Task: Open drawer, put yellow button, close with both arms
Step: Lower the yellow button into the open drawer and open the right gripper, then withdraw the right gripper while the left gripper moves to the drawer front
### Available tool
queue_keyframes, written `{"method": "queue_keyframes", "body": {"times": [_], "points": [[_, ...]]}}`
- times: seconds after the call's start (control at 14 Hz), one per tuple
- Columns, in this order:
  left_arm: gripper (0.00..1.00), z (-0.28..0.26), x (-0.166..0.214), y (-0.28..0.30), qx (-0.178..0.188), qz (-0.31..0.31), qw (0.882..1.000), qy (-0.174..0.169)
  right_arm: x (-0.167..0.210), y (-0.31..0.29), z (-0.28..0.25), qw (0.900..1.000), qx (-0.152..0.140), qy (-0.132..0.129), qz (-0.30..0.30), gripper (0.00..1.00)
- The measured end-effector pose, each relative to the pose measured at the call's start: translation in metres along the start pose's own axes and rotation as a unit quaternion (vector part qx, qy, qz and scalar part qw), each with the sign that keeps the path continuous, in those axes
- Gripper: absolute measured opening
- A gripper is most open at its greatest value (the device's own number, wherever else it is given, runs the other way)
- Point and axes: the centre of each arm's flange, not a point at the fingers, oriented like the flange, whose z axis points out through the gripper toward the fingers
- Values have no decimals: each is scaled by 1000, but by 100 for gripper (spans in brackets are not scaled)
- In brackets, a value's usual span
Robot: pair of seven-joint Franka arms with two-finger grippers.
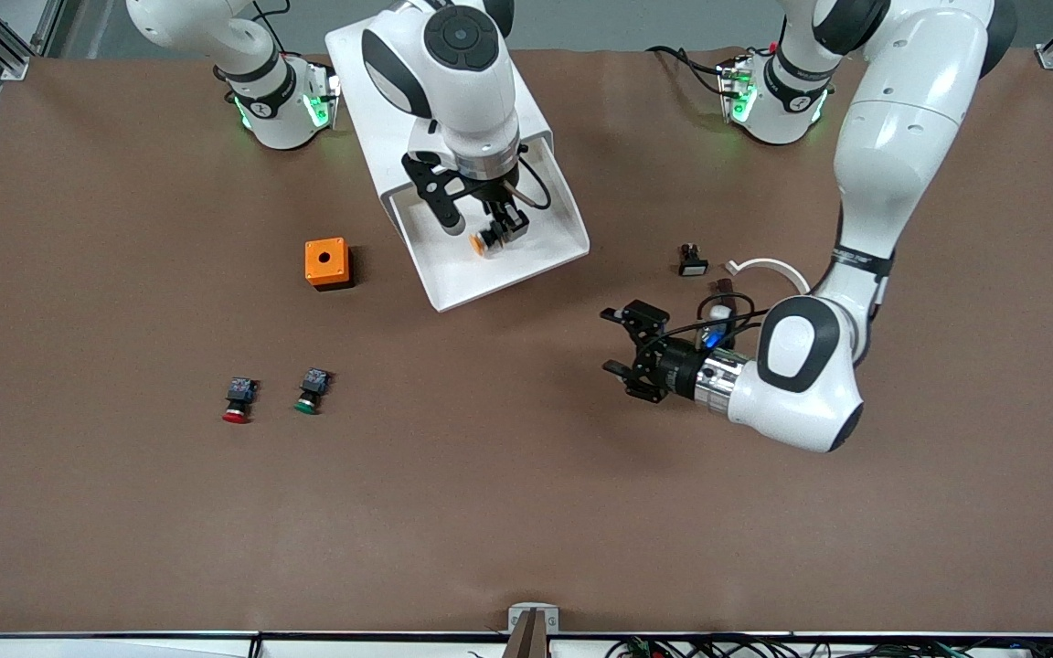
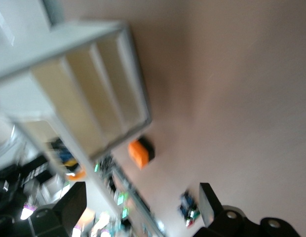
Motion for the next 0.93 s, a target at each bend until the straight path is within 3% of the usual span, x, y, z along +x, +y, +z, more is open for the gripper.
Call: {"method": "queue_keyframes", "body": {"times": [0.21,0.36,0.5,0.64,0.93], "points": [[100,-8,10,2,-55,53,991,111,2,-2,-2,1000,4,3,-3,97],[100,-2,3,-7,-72,99,978,166,17,-8,-9,999,11,7,-36,100],[100,6,-8,-20,-83,150,962,214,53,-14,-16,995,-1,11,-101,100],[100,23,-21,-35,-80,227,932,270,113,-17,-30,985,-21,11,-171,100],[100,97,-55,-76,-40,386,846,366,267,1,-67,952,-36,-5,-304,100]]}}
